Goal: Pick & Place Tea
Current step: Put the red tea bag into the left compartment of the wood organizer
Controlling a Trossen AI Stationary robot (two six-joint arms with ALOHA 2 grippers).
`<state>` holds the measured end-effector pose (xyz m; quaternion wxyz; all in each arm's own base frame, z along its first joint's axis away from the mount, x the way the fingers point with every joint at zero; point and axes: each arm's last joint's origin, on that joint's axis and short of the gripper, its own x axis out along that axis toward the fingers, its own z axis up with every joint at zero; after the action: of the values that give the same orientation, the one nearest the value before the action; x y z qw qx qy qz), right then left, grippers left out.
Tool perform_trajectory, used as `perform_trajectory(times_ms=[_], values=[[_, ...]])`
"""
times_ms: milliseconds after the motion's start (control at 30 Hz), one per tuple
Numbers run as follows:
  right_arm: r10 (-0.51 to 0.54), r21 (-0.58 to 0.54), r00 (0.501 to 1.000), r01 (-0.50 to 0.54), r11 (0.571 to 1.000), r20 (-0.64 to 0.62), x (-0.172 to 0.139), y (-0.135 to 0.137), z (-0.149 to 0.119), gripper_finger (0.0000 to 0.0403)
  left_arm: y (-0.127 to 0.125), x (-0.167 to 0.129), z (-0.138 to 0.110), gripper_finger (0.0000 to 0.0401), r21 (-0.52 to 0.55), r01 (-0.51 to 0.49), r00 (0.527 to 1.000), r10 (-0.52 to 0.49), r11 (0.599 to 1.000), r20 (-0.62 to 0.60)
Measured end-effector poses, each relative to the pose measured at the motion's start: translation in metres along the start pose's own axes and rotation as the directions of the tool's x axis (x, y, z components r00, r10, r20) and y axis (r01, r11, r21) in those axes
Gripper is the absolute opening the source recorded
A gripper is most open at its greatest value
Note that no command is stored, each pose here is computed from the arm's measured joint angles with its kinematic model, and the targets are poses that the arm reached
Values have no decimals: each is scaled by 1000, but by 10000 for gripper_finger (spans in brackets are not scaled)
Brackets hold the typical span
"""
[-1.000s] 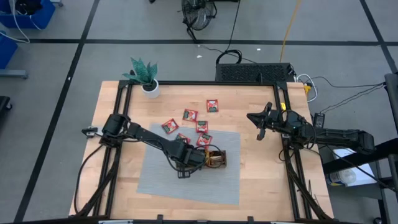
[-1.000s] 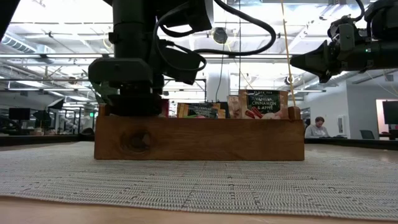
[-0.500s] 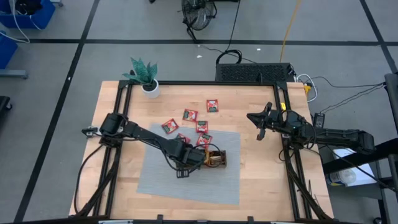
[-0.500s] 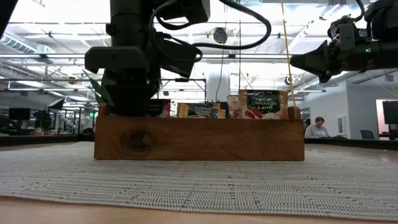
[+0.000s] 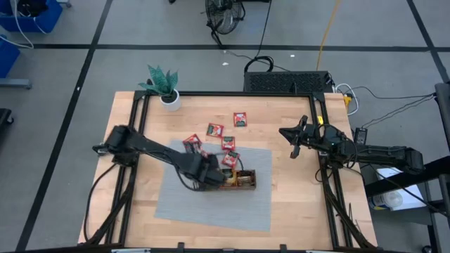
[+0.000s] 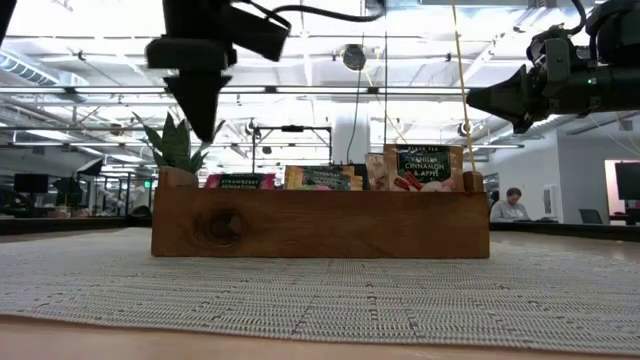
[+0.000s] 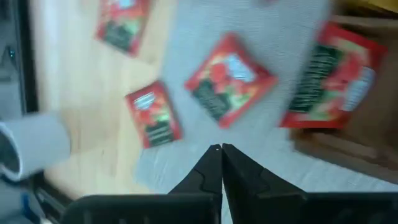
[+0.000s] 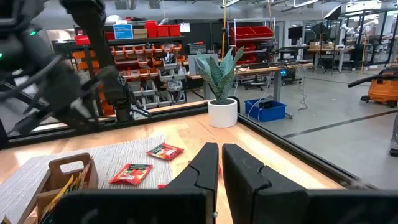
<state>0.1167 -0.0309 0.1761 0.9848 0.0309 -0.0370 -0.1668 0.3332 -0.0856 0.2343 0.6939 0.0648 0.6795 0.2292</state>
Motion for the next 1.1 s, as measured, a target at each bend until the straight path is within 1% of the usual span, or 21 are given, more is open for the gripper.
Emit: perform_trajectory(times_ms=[67, 133, 233, 333, 367, 433, 500, 633, 667, 733, 833, 933, 1100], values=[[0, 0, 1000, 0, 1000, 0, 0, 0, 0, 14, 18, -3, -6, 24, -83, 4, 1000, -3, 997, 14], [0, 0, 1000, 0, 1000, 0, 0, 0, 0, 13, 39, -6, -16, 35, -183, 4, 999, 3, 983, 41], [0, 0, 1000, 0, 1000, 0, 0, 0, 0, 13, 69, -1, -31, 64, -319, 37, 996, -7, 947, 94], [0, 0, 1000, 0, 1000, 0, 0, 0, 0, 13, 94, 19, -43, 107, -422, 85, 988, -21, 903, 153], [0, 0, 1000, 0, 1000, 0, 0, 0, 0, 13, 101, 26, -45, 123, -438, 106, 983, -26, 893, 183], [0, 0, 1000, 0, 1000, 0, 0, 0, 0, 13, 115, 42, -45, 154, -436, 166, 967, -59, 884, 248], [0, 0, 1000, 0, 1000, 0, 0, 0, 0, 14, 129, 58, -39, 183, -422, 253, 939, -116, 871, 324], [0, 0, 1000, 0, 1000, 0, 0, 0, 0, 13, 158, 83, -22, 226, -405, 408, 874, -222, 818, 433], [0, 0, 1000, 0, 1000, 0, 0, 0, 0, 14, 163, 89, -20, 233, -402, 424, 870, -242, 811, 429], [0, 0, 1000, 0, 1000, 0, 0, 0, 0, 13, 170, 102, -19, 242, -406, 429, 882, -277, 807, 380], [0, 0, 1000, 0, 1000, 0, 0, 0, 0, 13, 175, 121, -27, 247, -455, 402, 914, -321, 795, 247], [0, 0, 1000, 0, 1000, 0, 0, 0, 0, 13, 174, 138, -30, 248, -495, 385, 920, -364, 779, 144], [0, 0, 1000, 0, 1000, 0, 0, 0, 0, 14, 169, 158, -20, 248, -494, 399, 913, -385, 773, 136]])
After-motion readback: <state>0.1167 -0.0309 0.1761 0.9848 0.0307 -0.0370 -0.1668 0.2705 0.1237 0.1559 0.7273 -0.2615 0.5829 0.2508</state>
